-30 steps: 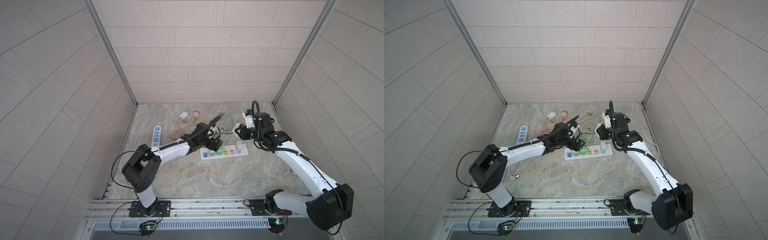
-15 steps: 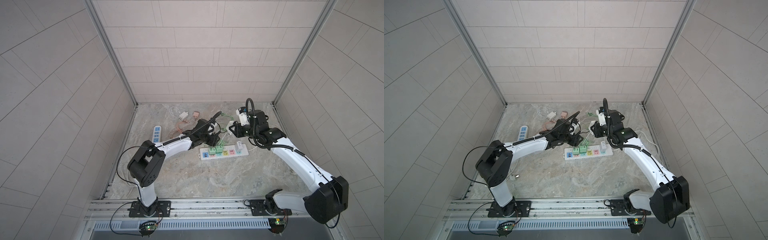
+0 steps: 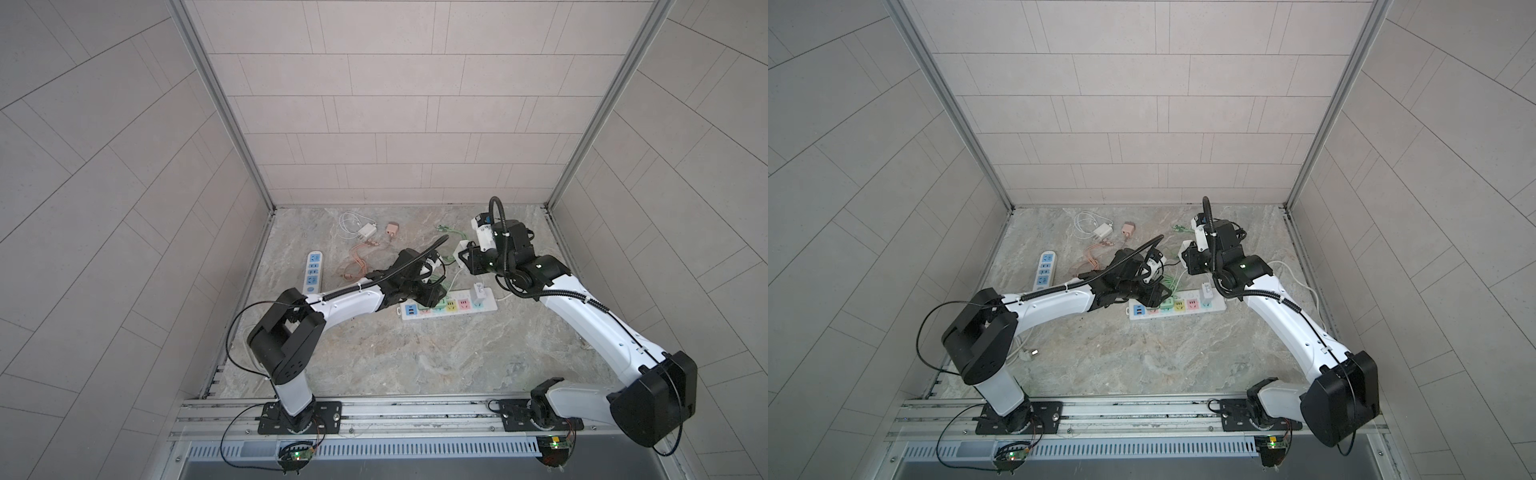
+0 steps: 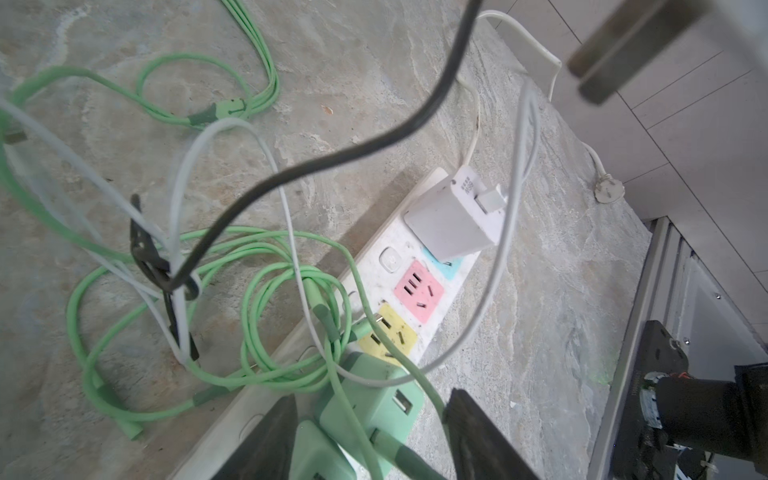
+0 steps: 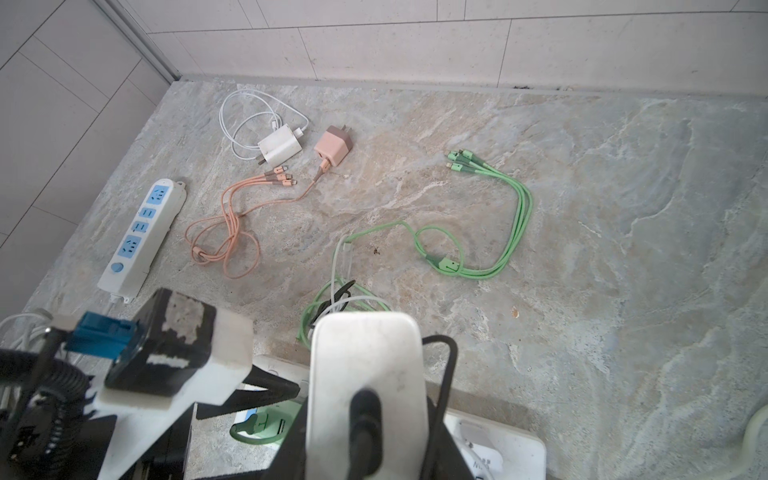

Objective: Insert the plug

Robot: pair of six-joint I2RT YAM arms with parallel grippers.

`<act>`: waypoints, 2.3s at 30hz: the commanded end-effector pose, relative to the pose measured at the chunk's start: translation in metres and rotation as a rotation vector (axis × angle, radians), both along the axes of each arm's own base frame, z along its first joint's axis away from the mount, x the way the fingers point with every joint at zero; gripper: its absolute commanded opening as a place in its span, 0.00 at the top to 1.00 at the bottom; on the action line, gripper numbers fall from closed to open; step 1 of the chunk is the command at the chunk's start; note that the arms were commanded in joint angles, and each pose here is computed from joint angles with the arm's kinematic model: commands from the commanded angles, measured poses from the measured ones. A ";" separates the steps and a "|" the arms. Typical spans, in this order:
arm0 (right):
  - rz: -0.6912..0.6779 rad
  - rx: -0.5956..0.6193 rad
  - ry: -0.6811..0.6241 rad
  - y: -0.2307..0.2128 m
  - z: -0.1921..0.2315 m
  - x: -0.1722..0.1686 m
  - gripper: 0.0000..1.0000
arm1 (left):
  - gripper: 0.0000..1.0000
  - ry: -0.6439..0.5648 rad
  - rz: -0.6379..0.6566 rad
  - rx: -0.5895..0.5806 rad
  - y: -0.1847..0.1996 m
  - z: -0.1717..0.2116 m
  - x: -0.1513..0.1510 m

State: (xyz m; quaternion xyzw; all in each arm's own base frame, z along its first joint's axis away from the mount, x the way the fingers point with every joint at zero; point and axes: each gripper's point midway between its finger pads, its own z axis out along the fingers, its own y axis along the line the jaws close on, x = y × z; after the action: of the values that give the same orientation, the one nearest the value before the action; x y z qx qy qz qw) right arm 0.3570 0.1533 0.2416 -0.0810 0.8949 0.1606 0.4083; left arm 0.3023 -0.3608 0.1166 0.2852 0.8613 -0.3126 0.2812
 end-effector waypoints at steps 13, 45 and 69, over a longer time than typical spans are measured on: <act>-0.065 -0.047 -0.085 -0.014 0.020 0.009 0.92 | 0.39 0.069 0.070 0.219 0.032 -0.056 0.002; 0.068 -0.065 -0.045 0.009 -0.019 -0.050 0.92 | 0.28 0.007 0.126 0.183 0.040 -0.029 0.019; -0.063 -0.131 0.054 -0.007 -0.112 -0.045 0.94 | 0.22 -0.050 0.200 0.184 0.049 -0.013 0.045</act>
State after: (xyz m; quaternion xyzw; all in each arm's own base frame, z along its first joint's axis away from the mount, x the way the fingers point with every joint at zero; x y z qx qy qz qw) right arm 0.3051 0.1487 0.1266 -0.0925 0.9220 0.0966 0.3634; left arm 0.3401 -0.3126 0.0945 0.2354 0.9049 -0.1984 0.2939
